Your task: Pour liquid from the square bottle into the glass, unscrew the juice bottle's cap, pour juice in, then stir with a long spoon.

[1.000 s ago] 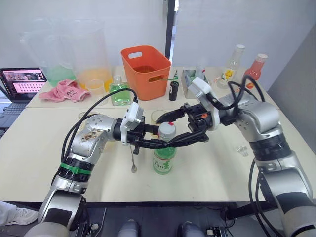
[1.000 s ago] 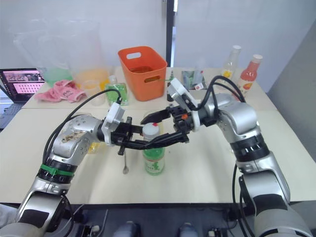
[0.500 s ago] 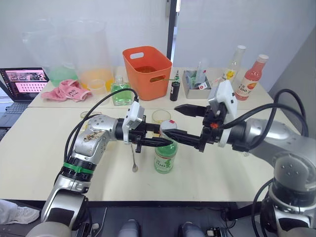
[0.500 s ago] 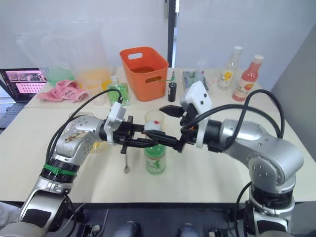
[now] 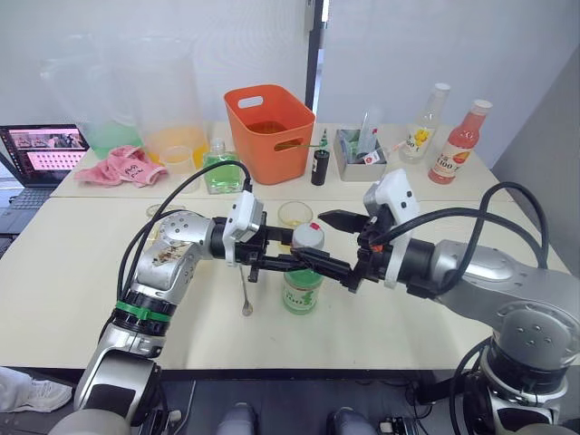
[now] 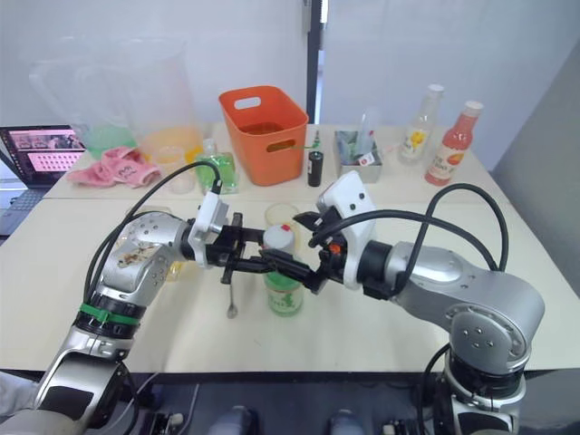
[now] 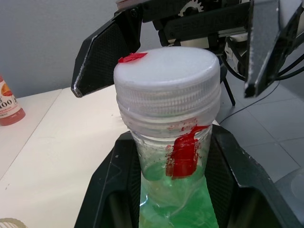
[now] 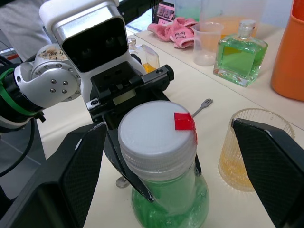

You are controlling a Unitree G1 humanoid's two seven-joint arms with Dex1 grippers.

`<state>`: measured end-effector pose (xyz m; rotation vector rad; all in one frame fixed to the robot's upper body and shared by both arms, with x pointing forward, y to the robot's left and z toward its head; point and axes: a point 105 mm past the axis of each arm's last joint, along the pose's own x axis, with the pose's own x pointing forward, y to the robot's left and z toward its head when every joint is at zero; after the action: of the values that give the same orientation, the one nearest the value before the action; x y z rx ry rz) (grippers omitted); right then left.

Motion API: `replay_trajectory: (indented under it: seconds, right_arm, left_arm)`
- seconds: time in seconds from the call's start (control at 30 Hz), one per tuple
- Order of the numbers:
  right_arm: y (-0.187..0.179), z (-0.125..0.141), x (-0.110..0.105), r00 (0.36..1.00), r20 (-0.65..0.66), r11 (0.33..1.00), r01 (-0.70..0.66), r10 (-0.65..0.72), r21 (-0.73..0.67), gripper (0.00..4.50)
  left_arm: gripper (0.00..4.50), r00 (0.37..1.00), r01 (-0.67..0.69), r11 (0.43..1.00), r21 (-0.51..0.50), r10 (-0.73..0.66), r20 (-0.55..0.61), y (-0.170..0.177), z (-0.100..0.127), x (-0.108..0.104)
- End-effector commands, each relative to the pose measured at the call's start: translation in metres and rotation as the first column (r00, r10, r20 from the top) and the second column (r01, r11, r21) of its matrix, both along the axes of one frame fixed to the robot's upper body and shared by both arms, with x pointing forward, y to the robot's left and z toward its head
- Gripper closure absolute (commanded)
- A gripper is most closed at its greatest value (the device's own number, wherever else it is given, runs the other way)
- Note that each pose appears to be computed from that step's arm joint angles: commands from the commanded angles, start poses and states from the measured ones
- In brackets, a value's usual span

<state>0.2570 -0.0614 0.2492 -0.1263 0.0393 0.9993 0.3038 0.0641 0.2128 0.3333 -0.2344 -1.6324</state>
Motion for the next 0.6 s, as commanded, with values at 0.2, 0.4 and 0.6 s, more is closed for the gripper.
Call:
replay_trajectory:
  seconds: [0.2, 0.4, 0.6]
  right_arm:
    - [-0.0006, 0.006, 0.0023, 0.999, 0.041, 0.999, 0.025, -0.026, 0.022, 0.87]
    - [0.0007, 0.0056, -0.0003, 0.999, 0.05, 1.0, 0.005, -0.006, 0.019, 2.76]
    - [0.0044, 0.0079, -0.0021, 0.994, 0.08, 0.997, -0.074, 0.074, 0.001, 2.76]
  left_arm:
    - [3.12, 0.997, -0.062, 0.997, 0.055, 0.059, 0.044, 0.0064, -0.0027, 0.0036]
    - [3.12, 0.997, -0.061, 0.996, 0.061, 0.059, 0.041, 0.0055, -0.0006, 0.0052]
    - [3.12, 0.998, -0.058, 0.995, 0.076, 0.056, 0.029, 0.0072, -0.0026, 0.0031]
